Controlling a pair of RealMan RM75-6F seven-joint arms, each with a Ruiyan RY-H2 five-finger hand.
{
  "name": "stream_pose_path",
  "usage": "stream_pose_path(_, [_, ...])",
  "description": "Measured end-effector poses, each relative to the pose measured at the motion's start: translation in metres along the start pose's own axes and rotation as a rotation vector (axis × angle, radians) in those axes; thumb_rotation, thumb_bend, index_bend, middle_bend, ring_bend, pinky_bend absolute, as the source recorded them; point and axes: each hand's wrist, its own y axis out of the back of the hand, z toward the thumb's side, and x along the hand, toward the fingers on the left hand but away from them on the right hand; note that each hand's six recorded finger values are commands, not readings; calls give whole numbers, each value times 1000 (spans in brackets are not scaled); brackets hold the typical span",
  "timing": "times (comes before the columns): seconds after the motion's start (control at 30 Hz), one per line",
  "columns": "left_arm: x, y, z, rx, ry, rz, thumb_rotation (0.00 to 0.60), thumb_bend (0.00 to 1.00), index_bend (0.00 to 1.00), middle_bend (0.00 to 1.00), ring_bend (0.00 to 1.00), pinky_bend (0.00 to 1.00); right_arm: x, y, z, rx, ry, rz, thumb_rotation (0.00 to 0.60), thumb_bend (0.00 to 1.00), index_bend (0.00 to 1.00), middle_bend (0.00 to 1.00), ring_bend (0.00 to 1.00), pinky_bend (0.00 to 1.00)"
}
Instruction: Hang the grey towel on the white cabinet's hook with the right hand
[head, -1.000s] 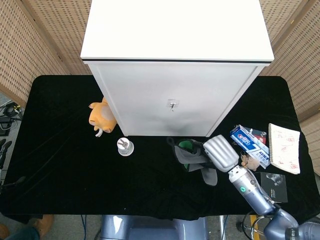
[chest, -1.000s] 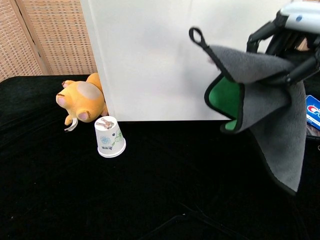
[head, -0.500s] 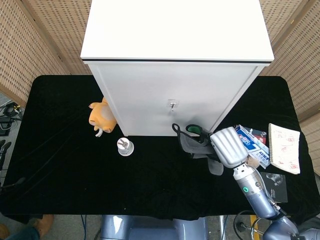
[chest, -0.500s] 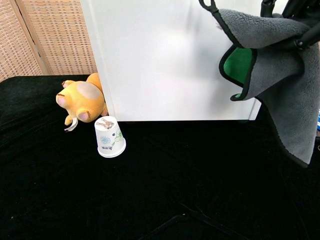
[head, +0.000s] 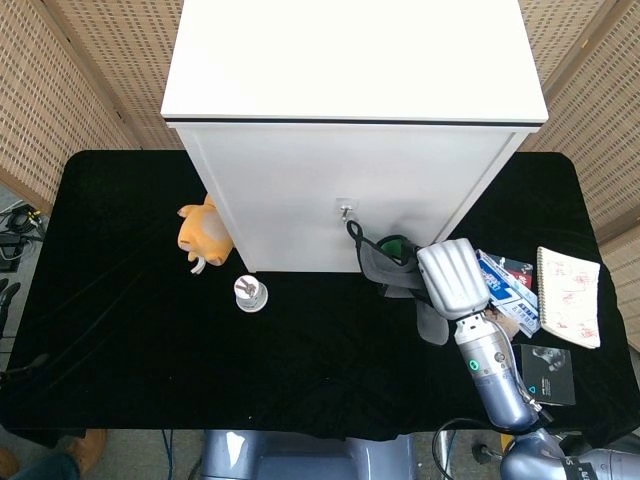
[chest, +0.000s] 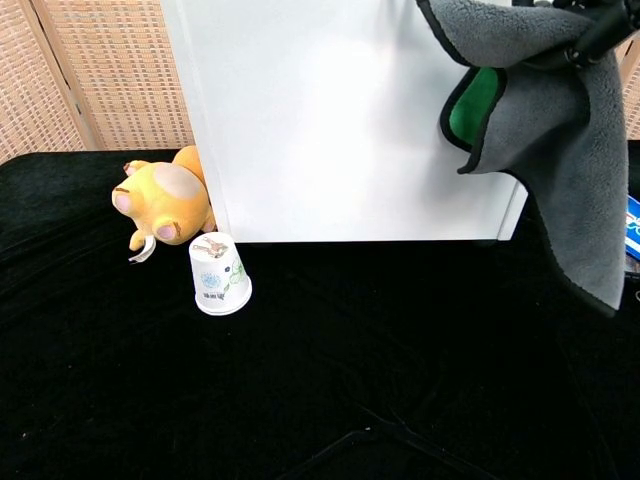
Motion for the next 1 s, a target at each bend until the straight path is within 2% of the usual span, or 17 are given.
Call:
stream_pose_path(0.23, [0,-1,1,3,-3,-1,600,0,0,0,0,0,2,9,4,-2,13,-20,600,676,829,1000,980,1000])
stream_pose_path(1.0, [1,0,0,2,2,0,600,0,0,0,0,0,-8,2,9,39,0,5,600,676,829,1000,980,1000])
